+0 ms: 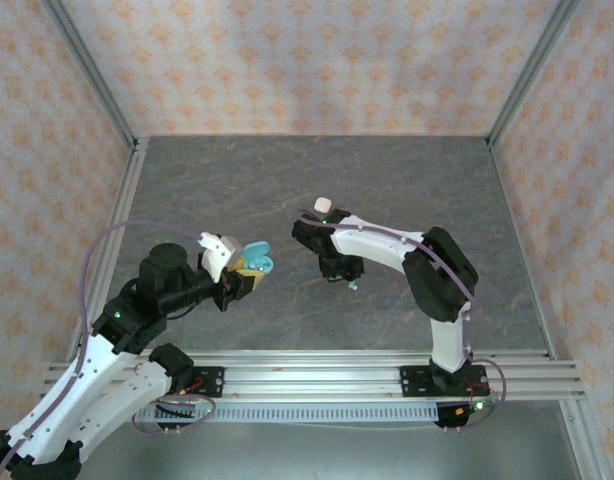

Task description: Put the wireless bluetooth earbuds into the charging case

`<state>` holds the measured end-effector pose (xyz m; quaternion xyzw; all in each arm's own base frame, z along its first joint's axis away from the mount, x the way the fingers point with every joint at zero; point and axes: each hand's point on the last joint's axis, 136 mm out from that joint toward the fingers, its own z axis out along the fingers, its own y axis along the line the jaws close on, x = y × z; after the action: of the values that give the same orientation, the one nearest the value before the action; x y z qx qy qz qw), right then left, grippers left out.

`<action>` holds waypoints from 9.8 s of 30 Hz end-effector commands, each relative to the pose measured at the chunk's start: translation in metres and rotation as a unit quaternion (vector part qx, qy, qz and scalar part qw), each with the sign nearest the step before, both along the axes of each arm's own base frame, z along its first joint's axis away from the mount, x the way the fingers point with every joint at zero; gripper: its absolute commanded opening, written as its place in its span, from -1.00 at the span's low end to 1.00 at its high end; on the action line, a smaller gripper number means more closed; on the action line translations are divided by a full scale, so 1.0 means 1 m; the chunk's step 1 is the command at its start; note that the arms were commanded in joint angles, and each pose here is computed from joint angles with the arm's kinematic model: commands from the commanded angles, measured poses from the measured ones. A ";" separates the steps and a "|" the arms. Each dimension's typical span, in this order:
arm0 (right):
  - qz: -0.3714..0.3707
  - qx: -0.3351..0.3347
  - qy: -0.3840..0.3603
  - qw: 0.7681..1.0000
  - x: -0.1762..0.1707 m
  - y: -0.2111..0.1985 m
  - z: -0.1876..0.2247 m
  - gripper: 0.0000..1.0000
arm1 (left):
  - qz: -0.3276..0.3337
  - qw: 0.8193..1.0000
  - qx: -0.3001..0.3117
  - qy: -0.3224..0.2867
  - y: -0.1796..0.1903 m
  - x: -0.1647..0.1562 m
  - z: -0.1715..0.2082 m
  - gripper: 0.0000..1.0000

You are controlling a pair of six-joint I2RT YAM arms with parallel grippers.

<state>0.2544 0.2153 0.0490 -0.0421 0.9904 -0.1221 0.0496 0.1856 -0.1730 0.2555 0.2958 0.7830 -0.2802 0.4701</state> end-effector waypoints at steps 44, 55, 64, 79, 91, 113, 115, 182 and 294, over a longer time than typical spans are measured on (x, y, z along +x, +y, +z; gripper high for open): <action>-0.017 0.166 -0.037 0.985 -0.004 0.003 0.056 -0.76 | -0.014 0.999 -0.041 -0.028 -0.012 0.008 0.021 -0.70; 0.026 0.396 -0.172 0.902 -0.017 0.027 0.197 -0.85 | -0.069 0.991 -0.090 -0.077 -0.033 0.008 0.049 -0.70; 0.100 0.536 -0.198 0.814 -0.049 0.048 0.284 -0.86 | -0.113 0.985 -0.091 -0.099 -0.045 0.005 0.069 -0.71; 0.236 0.587 -0.179 0.753 -0.089 0.098 0.324 -0.86 | -0.155 0.980 -0.104 -0.070 -0.062 0.005 0.075 -0.72; 0.248 0.566 -0.164 0.769 -0.087 0.103 0.307 -0.85 | -0.164 0.979 -0.105 -0.065 -0.065 0.002 0.075 -0.73; 0.248 0.539 -0.137 0.793 -0.084 0.106 0.278 -0.67 | -0.165 0.979 -0.101 -0.065 -0.065 -0.001 0.077 -0.73; 0.248 0.539 -0.139 0.793 -0.084 0.105 0.279 -0.63 | -0.166 0.979 -0.101 -0.065 -0.065 -0.001 0.077 -0.73; 0.266 0.473 -0.103 0.834 -0.080 0.100 0.276 -0.31 | -0.173 0.979 -0.093 -0.059 -0.067 -0.004 0.074 -0.71; -0.070 0.610 -0.223 0.757 0.002 0.034 0.233 -0.68 | 0.080 0.995 0.017 -0.058 -0.002 0.034 0.054 0.65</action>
<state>0.2510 0.2544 0.3101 0.1016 0.7915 0.5396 0.2684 0.2099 -0.1971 0.3441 0.2940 0.7303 -0.2657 0.5565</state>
